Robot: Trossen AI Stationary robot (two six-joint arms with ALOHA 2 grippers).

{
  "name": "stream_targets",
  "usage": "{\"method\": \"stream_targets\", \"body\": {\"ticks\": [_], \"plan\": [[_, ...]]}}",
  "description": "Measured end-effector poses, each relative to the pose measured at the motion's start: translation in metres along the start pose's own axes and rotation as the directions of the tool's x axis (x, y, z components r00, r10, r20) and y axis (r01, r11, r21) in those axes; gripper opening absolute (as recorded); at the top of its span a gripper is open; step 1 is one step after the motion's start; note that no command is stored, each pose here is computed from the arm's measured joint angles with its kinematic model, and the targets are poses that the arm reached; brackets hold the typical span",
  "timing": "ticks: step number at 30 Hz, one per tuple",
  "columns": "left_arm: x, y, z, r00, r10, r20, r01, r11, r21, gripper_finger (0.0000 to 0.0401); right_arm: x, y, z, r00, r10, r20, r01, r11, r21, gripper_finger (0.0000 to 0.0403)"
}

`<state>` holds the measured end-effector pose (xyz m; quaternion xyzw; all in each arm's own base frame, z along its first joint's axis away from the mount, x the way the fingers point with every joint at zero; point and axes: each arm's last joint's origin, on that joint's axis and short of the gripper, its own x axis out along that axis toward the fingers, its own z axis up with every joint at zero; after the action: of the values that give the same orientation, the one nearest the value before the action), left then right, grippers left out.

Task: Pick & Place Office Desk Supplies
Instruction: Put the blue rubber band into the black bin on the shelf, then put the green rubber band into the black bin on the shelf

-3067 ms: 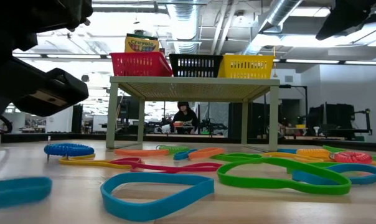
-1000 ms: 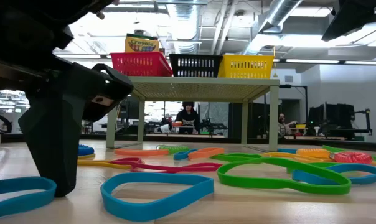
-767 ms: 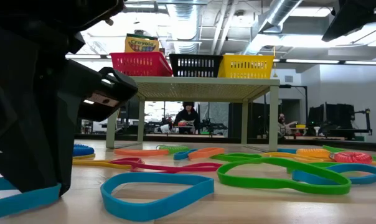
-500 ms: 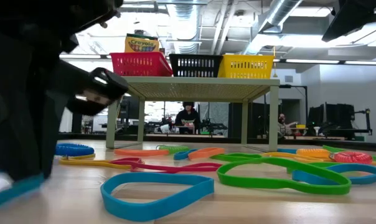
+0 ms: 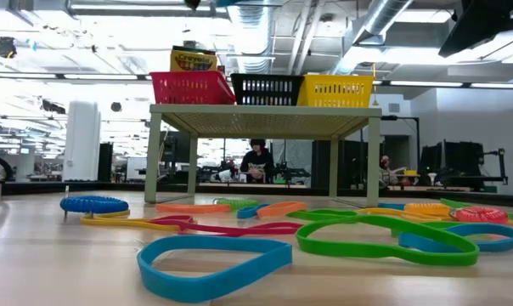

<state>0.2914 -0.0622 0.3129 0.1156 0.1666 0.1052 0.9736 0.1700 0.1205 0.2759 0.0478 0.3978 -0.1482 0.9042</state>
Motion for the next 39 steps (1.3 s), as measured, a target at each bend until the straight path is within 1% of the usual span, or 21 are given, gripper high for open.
{"method": "stream_targets", "body": {"ticks": [2, 5, 9, 12, 15, 18, 20, 22, 26, 28, 30, 33, 35, 37, 39], "plan": [[-0.001, 0.028, 0.009, 0.995, 0.076, 0.068, -0.076, 0.997, -0.009, 0.0001, 0.000, 0.000, 0.000, 1.000, -0.002, 0.000, 0.002, 1.000, 0.001, 0.0209], [0.006, 0.063, 0.013, 0.984, 0.125, 0.124, -0.123, 0.992, -0.017, 0.0001, 0.001, -0.001, 0.001, 1.000, -0.008, -0.001, 0.008, 1.000, 0.009, 0.0209], [0.018, 0.098, 0.005, 0.975, 0.193, 0.113, -0.189, 0.981, -0.040, 0.0001, 0.004, -0.005, 0.004, 1.000, -0.024, -0.001, 0.024, 0.999, 0.029, 0.0209], [0.031, 0.113, -0.007, 0.983, 0.171, 0.067, -0.169, 0.985, -0.038, 0.0003, 0.007, -0.007, 0.007, 0.999, -0.038, 0.000, 0.038, 0.998, 0.048, 0.0209], [0.042, 0.115, -0.015, 0.989, 0.146, 0.036, -0.146, 0.989, -0.009, 0.0004, 0.009, -0.011, 0.010, 0.998, -0.055, -0.002, 0.055, 0.996, 0.065, 0.0209], [0.050, 0.111, -0.023, 0.992, 0.126, -0.012, -0.124, 0.989, 0.076, 0.0007, 0.012, -0.014, 0.013, 0.997, -0.071, -0.004, 0.071, 0.994, 0.082, 0.0209], [0.052, 0.105, -0.023, 0.994, 0.113, -0.008, -0.111, 0.986, 0.123, 0.0018, 0.013, -0.016, 0.014, 0.997, -0.079, -0.006, 0.080, 0.993, 0.090, 0.0209], [0.051, 0.101, -0.022, 0.995, 0.100, -0.006, -0.098, 0.985, 0.145, 0.0036, 0.014, -0.017, 0.014, 0.996, -0.086, -0.007, 0.086, 0.992, 0.095, 0.0209], [0.047, 0.096, -0.019, 0.997, 0.075, -0.001, -0.074, 0.985, 0.153, 0.0094, 0.015, -0.018, 0.016, 0.996, -0.086, -0.003, 0.086, 0.991, 0.106, 0.0209], [0.045, 0.094, -0.017, 0.998, 0.067, 0.002, -0.066, 0.986, 0.151, 0.0130, 0.015, -0.017, 0.017, 0.997, -0.081, 0.003, 0.080, 0.991, 0.112, 0.0209], [0.044, 0.091, -0.019, 0.998, 0.056, -0.025, -0.052, 0.988, 0.148, 0.0168, 0.015, -0.016, 0.018, 0.997, -0.070, 0.015, 0.068, 0.990, 0.123, 0.0209], [0.044, 0.090, -0.021, 0.998, 0.050, -0.041, -0.047, 0.996, 0.081, 0.0215, 0.015, -0.015, 0.019, 0.998, -0.063, 0.023, 0.059, 0.990, 0.130, 0.0209], [0.043, 0.089, -0.022, 0.997, 0.052, -0.054, -0.050, 0.998, 0.030, 0.0235, 0.015, -0.014, 0.020, 0.998, -0.057, 0.030, 0.052, 0.989, 0.137, 0.0209], [0.037, 0.087, -0.019, 0.998, 0.039, -0.059, -0.038, 0.999, 0.013, 0.0247, 0.015, -0.014, 0.020, 0.998, -0.054, 0.034, 0.049, 0.989, 0.141, 0.0209], [0.025, 0.083, -0.007, 0.999, 0.037, -0.031, -0.037, 0.999, 0.016, 0.0250, 0.015, -0.013, 0.022, 0.998, -0.045, 0.046, 0.037, 0.987, 0.153, 0.0209]]}}
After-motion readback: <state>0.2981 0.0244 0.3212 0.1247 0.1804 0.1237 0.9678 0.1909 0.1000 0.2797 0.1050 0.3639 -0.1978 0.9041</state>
